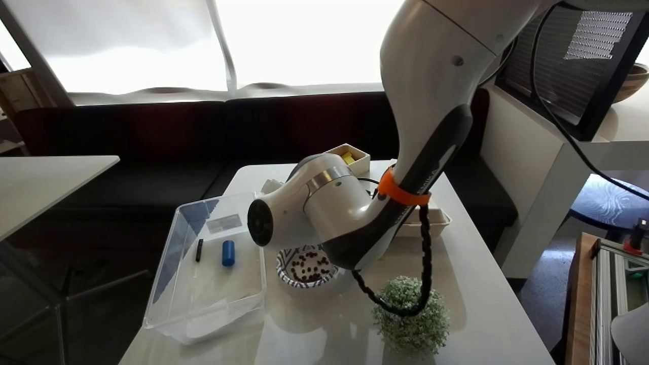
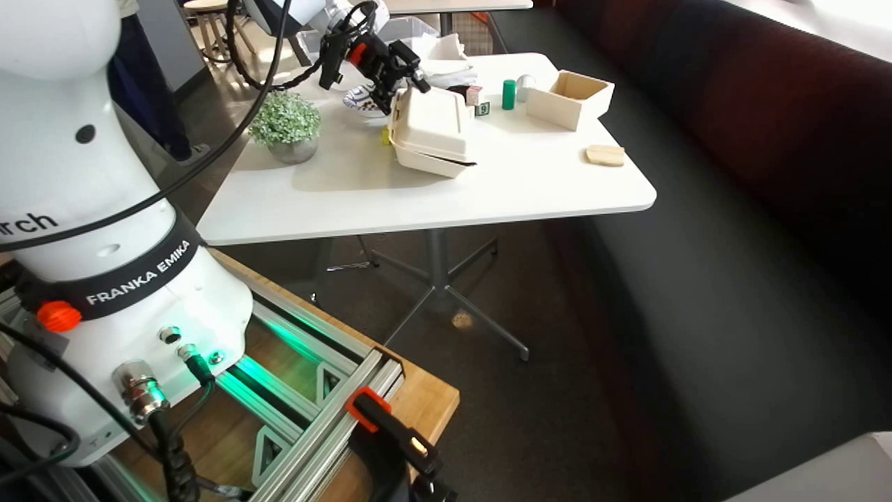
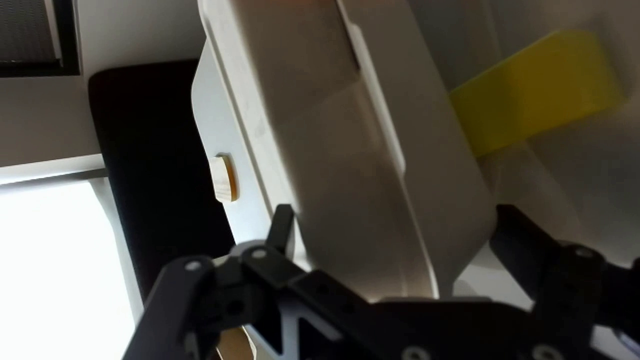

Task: Move the takeaway pack to the top right

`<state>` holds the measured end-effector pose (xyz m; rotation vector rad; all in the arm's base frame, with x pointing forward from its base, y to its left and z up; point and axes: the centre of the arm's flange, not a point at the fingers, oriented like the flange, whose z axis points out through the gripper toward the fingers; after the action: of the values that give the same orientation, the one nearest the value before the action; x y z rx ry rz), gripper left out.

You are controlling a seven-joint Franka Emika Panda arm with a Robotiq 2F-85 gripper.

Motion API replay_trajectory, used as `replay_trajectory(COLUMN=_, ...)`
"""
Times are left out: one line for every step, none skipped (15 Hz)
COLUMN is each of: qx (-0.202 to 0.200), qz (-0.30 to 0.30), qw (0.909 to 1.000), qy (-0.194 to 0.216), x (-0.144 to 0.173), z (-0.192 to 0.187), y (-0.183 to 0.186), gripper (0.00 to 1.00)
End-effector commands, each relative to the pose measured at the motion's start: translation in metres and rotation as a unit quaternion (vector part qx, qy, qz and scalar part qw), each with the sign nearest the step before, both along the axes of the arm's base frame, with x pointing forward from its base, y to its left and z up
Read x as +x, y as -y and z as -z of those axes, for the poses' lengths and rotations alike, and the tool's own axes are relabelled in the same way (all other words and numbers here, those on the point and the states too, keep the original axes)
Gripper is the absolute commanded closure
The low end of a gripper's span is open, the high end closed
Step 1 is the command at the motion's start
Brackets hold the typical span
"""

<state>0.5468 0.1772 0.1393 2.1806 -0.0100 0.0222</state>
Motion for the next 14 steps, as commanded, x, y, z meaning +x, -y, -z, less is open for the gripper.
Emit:
replay_trajectory(qx=-0.033, qz=-0.005, qw=0.9994, qy=0.009, x=0.003, z=0.008, y=-0.002, gripper=0.0)
replay_trajectory(qx=-0.036, qz=-0.005, qw=0.9993, qy=0.009, x=0.003, z=0.009, y=-0.002, gripper=0.04)
replay_trajectory(qx=-0.039, qz=-0.005, qw=0.9992, qy=0.009, x=0.003, z=0.008, y=-0.002, gripper=0.22)
replay_trajectory(qx=-0.042, qz=-0.006, qw=0.999, qy=0.011, x=0.003, z=0.008, y=-0.002, gripper=0.29)
replay_trajectory(qx=-0.043, qz=-0.007, qw=0.999, qy=0.012, x=0.003, z=0.006, y=-0.002, gripper=0.29)
replay_trajectory(qx=-0.044, qz=-0.007, qw=0.9989, qy=0.013, x=0.002, z=0.005, y=-0.002, gripper=0.38)
replay_trajectory(qx=-0.045, qz=-0.008, qw=0.9989, qy=0.014, x=0.002, z=0.005, y=-0.001, gripper=0.44)
replay_trajectory(qx=-0.047, qz=-0.008, qw=0.9988, qy=0.015, x=0.002, z=0.004, y=-0.001, gripper=0.45)
replay_trajectory(qx=-0.048, qz=-0.007, qw=0.9987, qy=0.016, x=0.001, z=0.003, y=-0.001, gripper=0.46)
replay_trajectory(qx=-0.05, qz=-0.007, qw=0.9986, qy=0.016, x=0.001, z=0.003, y=-0.001, gripper=0.47)
replay_trajectory(qx=-0.055, qz=-0.005, qw=0.9984, qy=0.015, x=-0.001, z=0.001, y=-0.001, gripper=0.48)
replay_trajectory(qx=-0.059, qz=-0.003, qw=0.9981, qy=0.015, x=-0.002, z=0.0, y=-0.001, gripper=0.48)
replay_trajectory(qx=-0.066, qz=0.002, qw=0.9977, qy=0.015, x=-0.005, z=-0.003, y=-0.003, gripper=0.48)
replay_trajectory(qx=-0.07, qz=0.007, qw=0.9974, qy=0.015, x=-0.007, z=-0.006, y=-0.003, gripper=0.48)
